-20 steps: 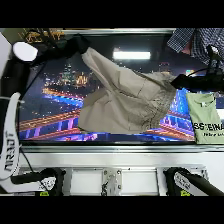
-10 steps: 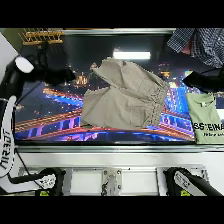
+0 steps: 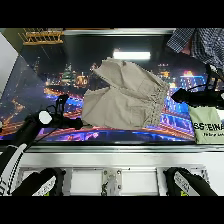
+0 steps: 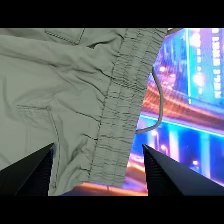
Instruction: Fold the clothes and pants, and hang the long-sleeved shirts on hangers.
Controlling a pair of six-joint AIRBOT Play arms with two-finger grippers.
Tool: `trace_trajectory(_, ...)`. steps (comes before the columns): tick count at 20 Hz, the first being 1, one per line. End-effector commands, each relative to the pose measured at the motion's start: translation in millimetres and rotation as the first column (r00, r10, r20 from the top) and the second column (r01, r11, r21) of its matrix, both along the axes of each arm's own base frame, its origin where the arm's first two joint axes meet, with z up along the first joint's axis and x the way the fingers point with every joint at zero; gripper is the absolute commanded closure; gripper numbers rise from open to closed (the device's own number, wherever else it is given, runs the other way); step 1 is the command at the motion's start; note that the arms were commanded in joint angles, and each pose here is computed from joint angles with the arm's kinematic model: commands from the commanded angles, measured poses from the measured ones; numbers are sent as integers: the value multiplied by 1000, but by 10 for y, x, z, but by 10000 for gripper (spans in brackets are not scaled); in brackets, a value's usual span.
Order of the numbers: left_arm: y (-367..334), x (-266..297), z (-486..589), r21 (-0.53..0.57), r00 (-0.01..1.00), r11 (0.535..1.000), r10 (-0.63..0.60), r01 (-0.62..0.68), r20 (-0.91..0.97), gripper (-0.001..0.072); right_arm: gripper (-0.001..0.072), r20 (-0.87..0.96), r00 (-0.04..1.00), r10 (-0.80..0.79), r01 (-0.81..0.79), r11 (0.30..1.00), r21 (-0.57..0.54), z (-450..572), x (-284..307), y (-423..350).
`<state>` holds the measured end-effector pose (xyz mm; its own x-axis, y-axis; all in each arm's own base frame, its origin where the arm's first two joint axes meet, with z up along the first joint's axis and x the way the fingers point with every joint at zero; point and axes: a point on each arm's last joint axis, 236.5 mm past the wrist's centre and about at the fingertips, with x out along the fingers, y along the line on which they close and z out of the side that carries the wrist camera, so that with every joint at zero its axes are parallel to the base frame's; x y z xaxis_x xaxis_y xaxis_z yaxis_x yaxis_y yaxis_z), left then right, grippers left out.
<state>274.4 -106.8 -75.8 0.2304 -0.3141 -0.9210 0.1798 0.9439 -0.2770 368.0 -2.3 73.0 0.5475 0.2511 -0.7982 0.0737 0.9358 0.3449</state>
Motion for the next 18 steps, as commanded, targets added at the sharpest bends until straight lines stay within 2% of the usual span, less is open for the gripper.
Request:
trace_trajectory(1, -101, -11, -154, 18, 997, 1000, -27, 25, 68, 86, 128, -2, 1000, 10, -10, 1000, 1, -22, -14, 44)
trace_trajectory(8, -175, 178, -416, 32, 1000, 999, -22, 23, -16, 89, 128, -3, 1000, 10, -10, 1000, 0, -22, -16, 44)
trace_trajectory(9, -184, 210, -431, 31, 1000, 999, -13, 14, -25, 230, 128, -3, 1000, 10, -10, 1000, 0, -22, -17, 44)
trace_trajectory(10, -192, 236, -448, 30, 999, 1000, -6, 7, -33, 460, 129, -3, 1000, 10, -10, 1000, 0, -23, -17, 42)
trace_trajectory(11, -199, 242, -451, 30, 999, 1000, -7, 8, -42, 658, 128, -8, 1000, 10, -10, 1000, -2, -29, -27, 35)
trace_trajectory(12, -209, 226, -431, 30, 998, 999, -18, 19, -59, 702, 128, -38, 999, -11, 12, 1000, 7, -63, -75, 13)
trace_trajectory(14, -185, 217, -335, 46, 997, 998, -49, 52, -58, 702, 128, -159, 984, -83, 88, 996, 25, -279, -298, -26)
trace_trajectory(18, -172, 244, -94, 50, 998, 997, -67, 67, 5, 702, 127, -460, 852, -252, 337, 935, 113, -1078, -913, 179)
